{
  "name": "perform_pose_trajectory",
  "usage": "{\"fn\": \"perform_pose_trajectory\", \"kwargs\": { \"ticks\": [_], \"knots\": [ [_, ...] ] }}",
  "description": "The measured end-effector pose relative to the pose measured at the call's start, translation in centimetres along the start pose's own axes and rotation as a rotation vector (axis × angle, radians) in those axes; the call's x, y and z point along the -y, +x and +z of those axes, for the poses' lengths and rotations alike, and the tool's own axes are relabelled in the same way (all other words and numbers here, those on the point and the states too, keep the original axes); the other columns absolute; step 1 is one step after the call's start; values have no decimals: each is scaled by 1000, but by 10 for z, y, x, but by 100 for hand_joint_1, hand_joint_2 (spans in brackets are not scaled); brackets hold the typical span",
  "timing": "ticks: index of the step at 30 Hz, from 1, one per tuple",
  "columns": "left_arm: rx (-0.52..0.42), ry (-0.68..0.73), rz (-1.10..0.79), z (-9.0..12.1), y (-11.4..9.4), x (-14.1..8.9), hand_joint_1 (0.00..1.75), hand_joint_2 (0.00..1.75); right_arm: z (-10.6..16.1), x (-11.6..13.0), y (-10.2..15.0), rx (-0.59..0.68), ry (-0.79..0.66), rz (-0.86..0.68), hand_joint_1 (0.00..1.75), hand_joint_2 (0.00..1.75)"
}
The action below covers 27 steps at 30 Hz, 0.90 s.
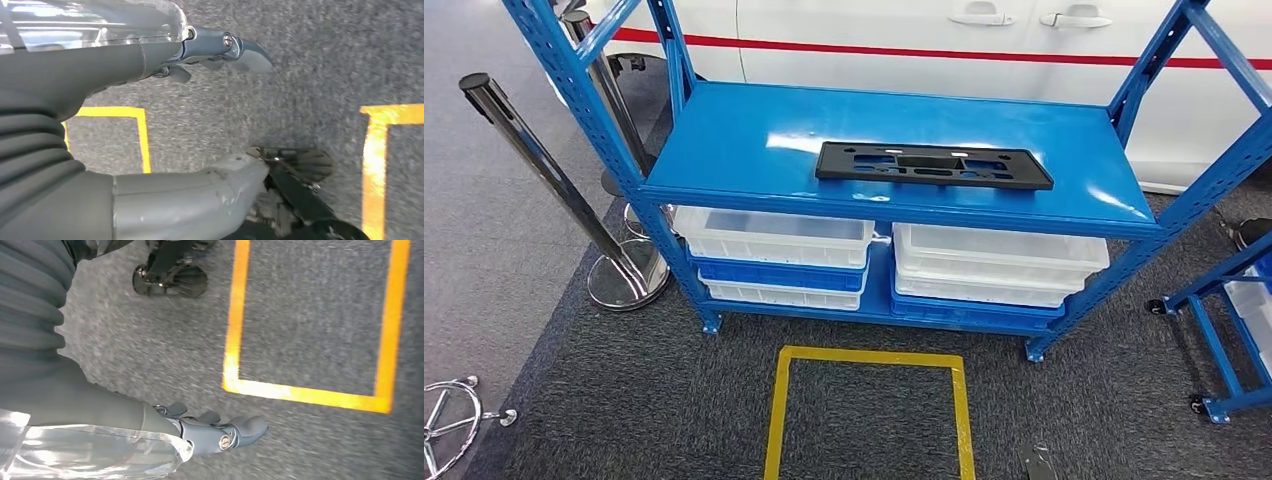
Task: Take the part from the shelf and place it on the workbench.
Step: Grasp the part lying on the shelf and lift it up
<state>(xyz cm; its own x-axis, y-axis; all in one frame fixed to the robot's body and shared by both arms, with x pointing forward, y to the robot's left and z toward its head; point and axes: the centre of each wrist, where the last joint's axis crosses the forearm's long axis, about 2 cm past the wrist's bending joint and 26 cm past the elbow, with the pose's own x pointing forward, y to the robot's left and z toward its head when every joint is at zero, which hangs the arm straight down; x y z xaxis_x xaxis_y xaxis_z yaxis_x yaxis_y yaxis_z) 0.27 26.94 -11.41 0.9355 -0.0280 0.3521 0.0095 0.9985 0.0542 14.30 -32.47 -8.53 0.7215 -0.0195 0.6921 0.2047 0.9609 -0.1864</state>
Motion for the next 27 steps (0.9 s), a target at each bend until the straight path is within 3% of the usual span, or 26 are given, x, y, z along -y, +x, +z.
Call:
{"fn": "perform_pose_trajectory", "kwargs": {
  "ticks": [3,10,14,18,20,27],
  "knots": [
    [32,2,4,-3,10,2,0,0,-8,-6,20,70,-19,18,0,0],
    [108,12,14,-10,34,5,0,0,-30,-30,93,314,-38,12,0,0],
    [134,13,10,-11,41,6,0,0,-36,-40,129,424,-40,-21,0,175],
    [162,20,14,-14,53,5,0,0,-39,-55,171,562,-26,-57,0,175],
    [165,18,12,-15,55,5,0,0,-39,-57,179,592,-27,-37,0,175],
    [176,-6,7,-16,60,6,0,0,-37,-63,213,732,-86,164,0,175]
  ]
}}
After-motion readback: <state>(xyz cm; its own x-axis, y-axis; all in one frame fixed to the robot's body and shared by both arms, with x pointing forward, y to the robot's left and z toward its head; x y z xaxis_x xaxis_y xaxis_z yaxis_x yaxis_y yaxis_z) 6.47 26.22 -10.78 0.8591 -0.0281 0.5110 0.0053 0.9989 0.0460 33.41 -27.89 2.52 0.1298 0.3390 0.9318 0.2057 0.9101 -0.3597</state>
